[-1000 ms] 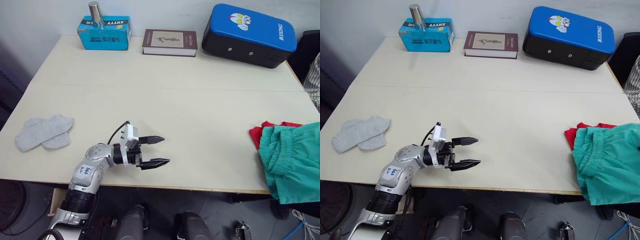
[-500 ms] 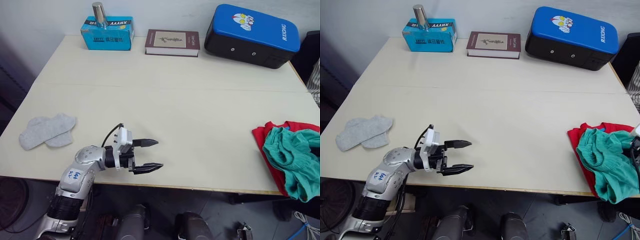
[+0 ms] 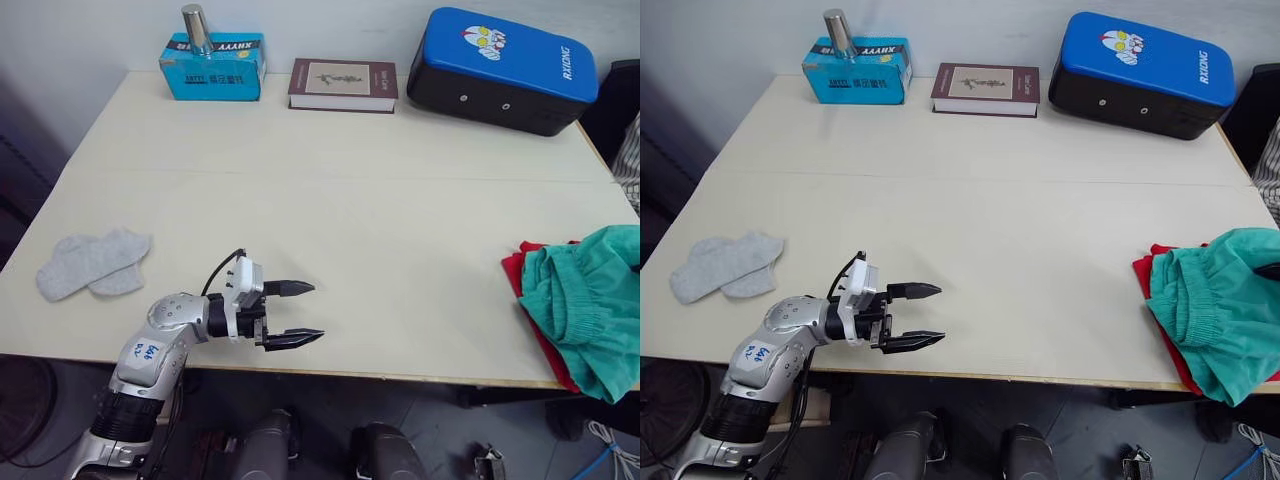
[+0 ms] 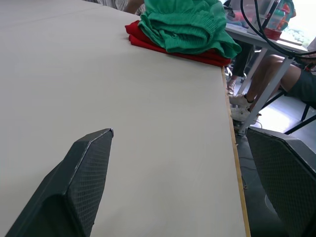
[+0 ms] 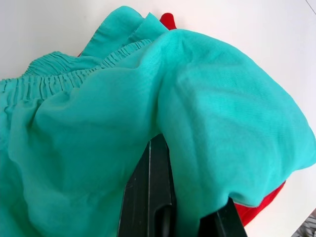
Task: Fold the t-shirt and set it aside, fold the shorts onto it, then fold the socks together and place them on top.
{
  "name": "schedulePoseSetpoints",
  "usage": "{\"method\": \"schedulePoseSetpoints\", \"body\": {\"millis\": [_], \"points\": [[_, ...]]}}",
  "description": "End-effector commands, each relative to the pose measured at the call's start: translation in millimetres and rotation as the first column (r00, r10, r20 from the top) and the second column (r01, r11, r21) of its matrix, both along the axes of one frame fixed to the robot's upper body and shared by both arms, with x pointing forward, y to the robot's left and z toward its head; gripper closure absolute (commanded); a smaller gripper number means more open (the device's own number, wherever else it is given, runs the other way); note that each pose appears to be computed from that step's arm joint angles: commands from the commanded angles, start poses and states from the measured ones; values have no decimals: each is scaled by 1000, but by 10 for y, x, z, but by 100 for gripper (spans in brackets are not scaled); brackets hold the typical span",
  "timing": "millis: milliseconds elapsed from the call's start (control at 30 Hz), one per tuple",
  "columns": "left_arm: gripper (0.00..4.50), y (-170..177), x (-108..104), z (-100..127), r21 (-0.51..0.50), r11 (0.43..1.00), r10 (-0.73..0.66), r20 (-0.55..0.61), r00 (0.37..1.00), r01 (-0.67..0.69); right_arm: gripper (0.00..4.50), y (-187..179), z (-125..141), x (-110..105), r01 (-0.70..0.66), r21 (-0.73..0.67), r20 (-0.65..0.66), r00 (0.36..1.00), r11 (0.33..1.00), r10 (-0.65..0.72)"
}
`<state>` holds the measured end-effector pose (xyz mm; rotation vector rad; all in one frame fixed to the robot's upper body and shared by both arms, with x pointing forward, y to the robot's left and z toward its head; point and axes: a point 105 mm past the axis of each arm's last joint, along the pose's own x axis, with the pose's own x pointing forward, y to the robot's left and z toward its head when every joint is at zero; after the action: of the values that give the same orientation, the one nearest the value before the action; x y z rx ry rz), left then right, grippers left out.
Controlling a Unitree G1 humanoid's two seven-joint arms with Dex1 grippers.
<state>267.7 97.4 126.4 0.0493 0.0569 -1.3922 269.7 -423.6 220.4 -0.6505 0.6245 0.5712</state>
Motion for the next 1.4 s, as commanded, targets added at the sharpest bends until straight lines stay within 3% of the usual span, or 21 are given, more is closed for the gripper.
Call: {"method": "schedulePoseSetpoints", "body": {"millis": [33, 200, 300, 567, 667, 800, 900, 1033, 1167, 1233, 1367, 1400], "points": [[2, 8, -19, 19, -4, 1000, -8, 16, 1000, 8, 450, -128, 25, -23, 72, -46, 23, 997, 996, -71], [2, 12, -4, 29, -1, 1000, -7, 32, 999, 7, 450, -353, -355, -10, 230, -122, 38, 973, 966, -227], [0, 19, -2, 43, -5, 1000, -4, 41, 999, 4, 389, -405, -466, -23, 293, -84, 47, 956, 952, -290], [0, 66, -46, 51, 15, 1000, -21, 39, 999, 20, 110, -532, -260, -259, 280, -108, 136, 955, 954, -265], [0, 106, -3, 88, 2, 1000, 15, 64, 998, -15, 5, -586, 6, -399, 260, -159, 227, 948, 952, -221], [0, 330, 110, 154, -24, 989, 149, 98, 984, -147, 2, -298, 441, -302, 97, -125, 423, 906, 987, -35], [0, 496, 129, 122, 3, 981, 193, 114, 974, -195, 2, 55, 548, -150, -40, -109, 507, 857, 993, 90], [0, 782, 133, 97, 29, 963, 263, 107, 959, -268, 2, 1026, 195, -50, -307, -14, 530, 805, 952, 267], [0, 1111, 133, 113, 34, 909, 410, 112, 905, -416, 2, 1842, -199, -137, -459, 93, 580, 746, 883, 327], [0, 1309, 89, 90, 48, 862, 493, 148, 857, -505, 2, 2087, -360, -196, -502, 163, 601, 733, 849, 318], [0, 1803, -168, -37, 58, 719, 678, 161, 717, -693, 2, 2481, -709, -428, -602, 228, 573, 718, 765, 394], [0, 1927, -254, -67, 46, 669, 730, 145, 667, -742, 2, 2578, -752, -509, -653, 214, 573, 687, 727, 448]]}}
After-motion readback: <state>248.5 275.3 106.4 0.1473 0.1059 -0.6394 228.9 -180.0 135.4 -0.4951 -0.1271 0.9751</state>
